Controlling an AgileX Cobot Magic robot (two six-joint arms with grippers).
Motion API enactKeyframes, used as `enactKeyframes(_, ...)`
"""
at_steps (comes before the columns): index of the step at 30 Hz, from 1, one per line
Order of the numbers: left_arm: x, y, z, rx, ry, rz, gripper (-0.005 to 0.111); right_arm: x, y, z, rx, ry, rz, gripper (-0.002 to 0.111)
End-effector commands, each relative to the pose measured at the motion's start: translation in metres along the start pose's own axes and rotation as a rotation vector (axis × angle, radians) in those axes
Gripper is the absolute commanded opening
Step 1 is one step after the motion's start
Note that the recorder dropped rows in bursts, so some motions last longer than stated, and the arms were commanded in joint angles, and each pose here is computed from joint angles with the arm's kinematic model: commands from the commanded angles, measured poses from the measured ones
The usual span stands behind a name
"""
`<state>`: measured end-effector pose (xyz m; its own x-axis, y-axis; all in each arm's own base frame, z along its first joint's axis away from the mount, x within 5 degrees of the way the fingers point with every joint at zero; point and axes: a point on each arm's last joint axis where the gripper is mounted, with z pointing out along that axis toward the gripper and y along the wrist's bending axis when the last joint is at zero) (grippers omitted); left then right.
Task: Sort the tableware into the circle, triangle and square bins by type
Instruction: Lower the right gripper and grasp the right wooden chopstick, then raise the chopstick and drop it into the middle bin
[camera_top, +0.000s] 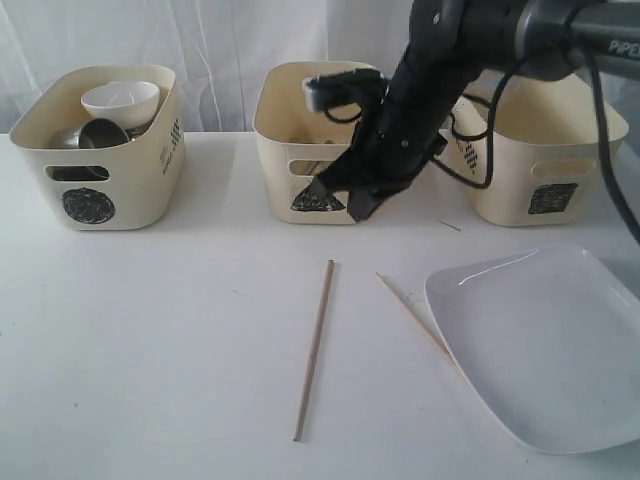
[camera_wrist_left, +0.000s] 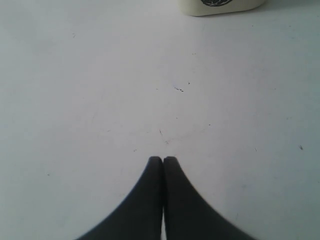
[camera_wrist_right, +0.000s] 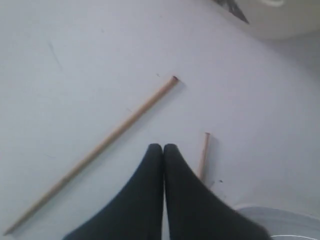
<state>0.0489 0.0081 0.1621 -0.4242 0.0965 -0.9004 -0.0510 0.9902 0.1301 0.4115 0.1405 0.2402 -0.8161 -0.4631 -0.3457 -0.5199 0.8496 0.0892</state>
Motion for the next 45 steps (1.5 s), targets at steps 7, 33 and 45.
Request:
enactKeyframes(7, 0.001, -0.001, 0.001, 0.012, -0.001, -0.003, 0.000, 0.025, -0.002, 0.049, 0.018, 0.182, -0.002, 0.037)
enactKeyframes(33, 0.001, -0.001, 0.001, 0.012, -0.001, -0.003, 0.000, 0.022, -0.007, 0.104, -0.015, 0.147, 0.222, 0.000)
enactKeyframes(45, 0.001, -0.001, 0.001, 0.012, -0.001, -0.003, 0.000, -0.014, 0.012, 0.050, -0.255, 0.094, 0.177, 0.000)
